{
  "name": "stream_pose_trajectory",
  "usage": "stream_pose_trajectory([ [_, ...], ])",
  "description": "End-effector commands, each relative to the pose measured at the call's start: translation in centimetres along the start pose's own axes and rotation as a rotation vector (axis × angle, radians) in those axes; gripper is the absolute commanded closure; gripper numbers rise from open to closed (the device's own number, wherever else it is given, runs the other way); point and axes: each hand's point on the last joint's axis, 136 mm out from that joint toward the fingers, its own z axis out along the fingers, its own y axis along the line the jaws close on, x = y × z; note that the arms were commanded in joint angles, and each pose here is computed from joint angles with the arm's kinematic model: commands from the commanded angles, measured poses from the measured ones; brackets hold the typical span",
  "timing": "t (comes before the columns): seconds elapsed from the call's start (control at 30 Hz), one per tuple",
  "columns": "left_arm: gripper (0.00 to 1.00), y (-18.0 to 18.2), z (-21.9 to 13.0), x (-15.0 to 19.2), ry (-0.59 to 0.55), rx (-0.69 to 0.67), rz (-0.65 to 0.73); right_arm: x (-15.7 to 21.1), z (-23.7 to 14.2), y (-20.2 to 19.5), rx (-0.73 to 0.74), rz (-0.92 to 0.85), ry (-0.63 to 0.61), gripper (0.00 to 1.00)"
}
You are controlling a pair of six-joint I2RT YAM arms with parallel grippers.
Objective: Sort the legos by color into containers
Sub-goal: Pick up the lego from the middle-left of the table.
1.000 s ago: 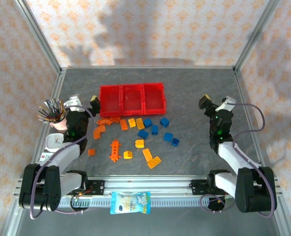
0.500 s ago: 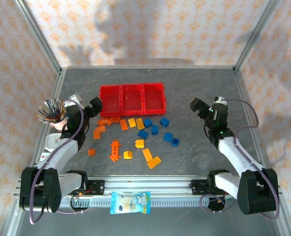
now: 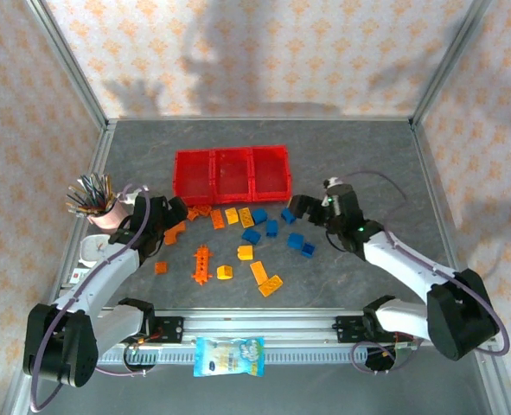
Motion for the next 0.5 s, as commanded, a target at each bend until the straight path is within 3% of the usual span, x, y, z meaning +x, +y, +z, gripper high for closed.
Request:
stream_pose_trajectory([
  [0.0, 0.01, 1.7, -0.5, 1.0, 0.060, -0.098, 0.025, 0.9, 0.4, 2.9, -0.031, -0.026, 0.019, 0.00],
  [0.47, 0.04, 1.9, 2.4, 4.6, 0.228, -0.111, 0.124, 6.3, 2.9, 11.5, -0.159, -0.130, 0.126, 0.00],
])
